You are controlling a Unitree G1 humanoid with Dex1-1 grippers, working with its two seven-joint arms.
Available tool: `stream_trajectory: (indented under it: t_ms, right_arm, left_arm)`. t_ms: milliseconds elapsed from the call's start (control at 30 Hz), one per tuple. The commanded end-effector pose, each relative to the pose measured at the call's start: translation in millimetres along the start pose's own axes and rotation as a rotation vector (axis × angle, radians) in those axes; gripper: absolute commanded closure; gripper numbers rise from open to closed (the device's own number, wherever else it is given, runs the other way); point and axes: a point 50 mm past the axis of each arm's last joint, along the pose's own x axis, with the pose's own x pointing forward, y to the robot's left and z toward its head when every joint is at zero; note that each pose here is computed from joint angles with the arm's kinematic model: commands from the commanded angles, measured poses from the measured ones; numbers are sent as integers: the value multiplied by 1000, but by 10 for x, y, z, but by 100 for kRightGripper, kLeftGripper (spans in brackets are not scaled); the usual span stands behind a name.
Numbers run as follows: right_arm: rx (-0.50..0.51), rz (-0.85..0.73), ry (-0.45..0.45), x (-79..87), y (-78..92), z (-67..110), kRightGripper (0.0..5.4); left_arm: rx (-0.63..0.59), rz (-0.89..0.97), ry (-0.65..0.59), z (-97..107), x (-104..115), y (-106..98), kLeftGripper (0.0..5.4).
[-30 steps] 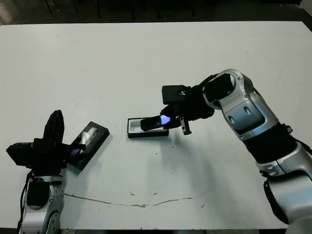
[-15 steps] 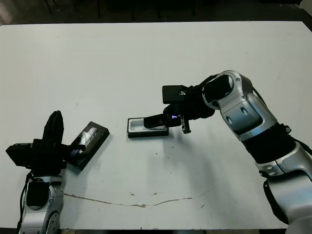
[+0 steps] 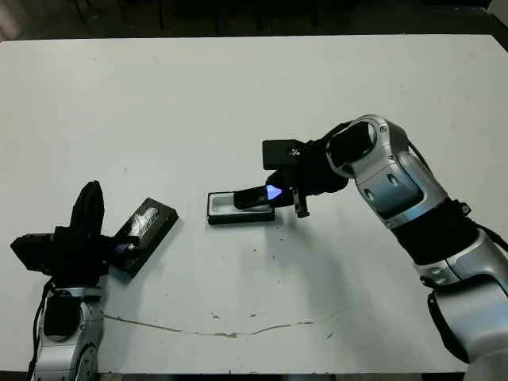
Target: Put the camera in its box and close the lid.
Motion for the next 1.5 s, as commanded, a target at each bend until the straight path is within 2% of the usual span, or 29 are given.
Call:
stream_trajectory:
  t_ms: [33,233,600,967,1167,1500]
  right_arm:
    - [-22,19,19,20,1,29,473]
    - [-55,29,67,63,19,57,473]
    - [-96,23,102,148,30,158,473]
    - [-94,51,94,300,-1,313,473]
    - [-108,65,115,380,11,331,473]
    - [-100,90,107,420,27,319,473]
  left_arm:
    - [3,13,36,-56,-55,29,540]
    - [3,21,38,-55,-65,25,540]
    - [4,20,39,-61,-67,15,540]
    - [5,20,35,-73,-76,-10,540]
    - [0,19,34,-72,-78,-12,540]
    - [-3,17,27,-69,-64,0,540]
